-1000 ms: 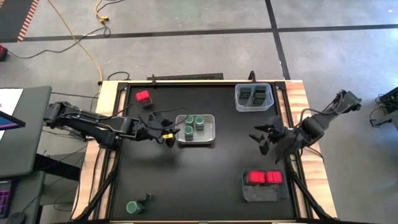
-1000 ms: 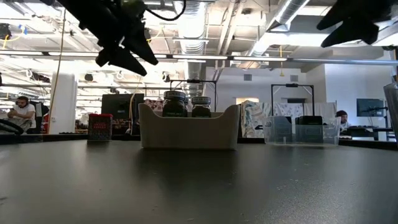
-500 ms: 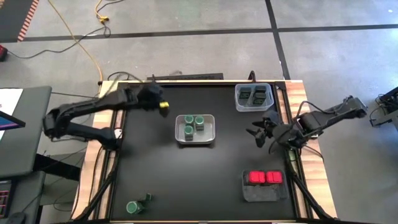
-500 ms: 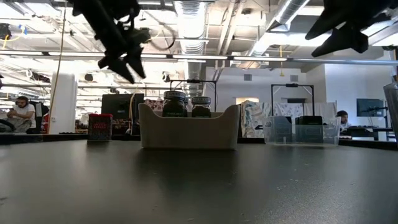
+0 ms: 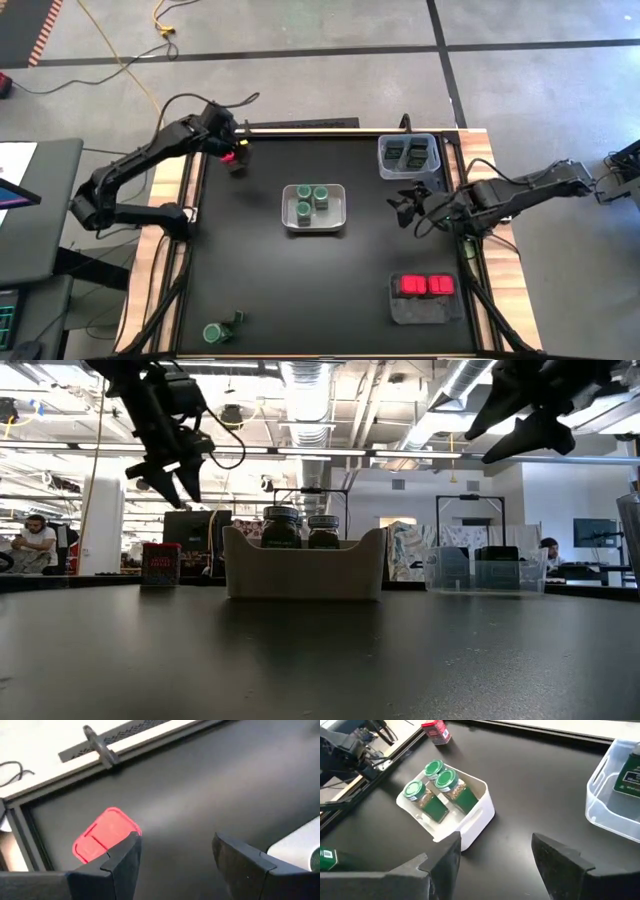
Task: Sort spices by type
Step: Put the red seasoning can into the black bin
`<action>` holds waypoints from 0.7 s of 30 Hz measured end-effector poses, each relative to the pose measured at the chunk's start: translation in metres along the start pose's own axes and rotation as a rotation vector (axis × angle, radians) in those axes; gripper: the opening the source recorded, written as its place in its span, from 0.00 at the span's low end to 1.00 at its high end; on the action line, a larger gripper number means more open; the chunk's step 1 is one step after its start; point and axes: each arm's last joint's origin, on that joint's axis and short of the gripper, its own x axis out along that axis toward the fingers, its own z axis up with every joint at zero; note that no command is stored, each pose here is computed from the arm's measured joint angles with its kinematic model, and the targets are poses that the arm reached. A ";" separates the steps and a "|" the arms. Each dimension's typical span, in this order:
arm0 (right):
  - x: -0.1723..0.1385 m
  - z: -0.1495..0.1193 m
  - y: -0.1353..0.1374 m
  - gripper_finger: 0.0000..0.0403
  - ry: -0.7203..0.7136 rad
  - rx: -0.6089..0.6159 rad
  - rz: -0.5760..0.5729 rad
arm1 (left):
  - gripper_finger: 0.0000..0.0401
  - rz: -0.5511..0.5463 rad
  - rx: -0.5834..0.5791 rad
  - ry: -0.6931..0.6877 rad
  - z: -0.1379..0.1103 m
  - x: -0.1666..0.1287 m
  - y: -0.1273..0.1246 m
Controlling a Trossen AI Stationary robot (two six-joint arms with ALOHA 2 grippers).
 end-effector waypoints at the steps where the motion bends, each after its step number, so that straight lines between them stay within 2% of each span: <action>1: 0.001 0.000 0.001 0.67 0.001 0.000 0.000 | 0.58 0.003 -0.008 -0.010 0.001 0.000 0.001; 5: 0.005 -0.003 0.004 0.67 0.034 -0.005 0.015 | 0.58 0.008 0.026 -0.064 0.007 0.000 0.002; 9: 0.007 -0.004 0.005 0.67 0.037 -0.004 0.008 | 0.61 0.041 0.010 -0.107 0.011 0.000 0.007; 12: 0.009 -0.002 0.004 0.67 0.034 0.002 -0.003 | 0.68 0.057 -0.001 -0.109 0.013 0.000 0.013; 17: 0.011 0.000 0.002 0.67 0.027 0.005 -0.015 | 0.82 0.072 0.063 -0.109 0.013 0.000 0.015; 21: 0.012 0.001 0.001 0.67 0.024 0.006 -0.025 | 0.86 0.070 0.041 -0.109 0.013 0.000 0.015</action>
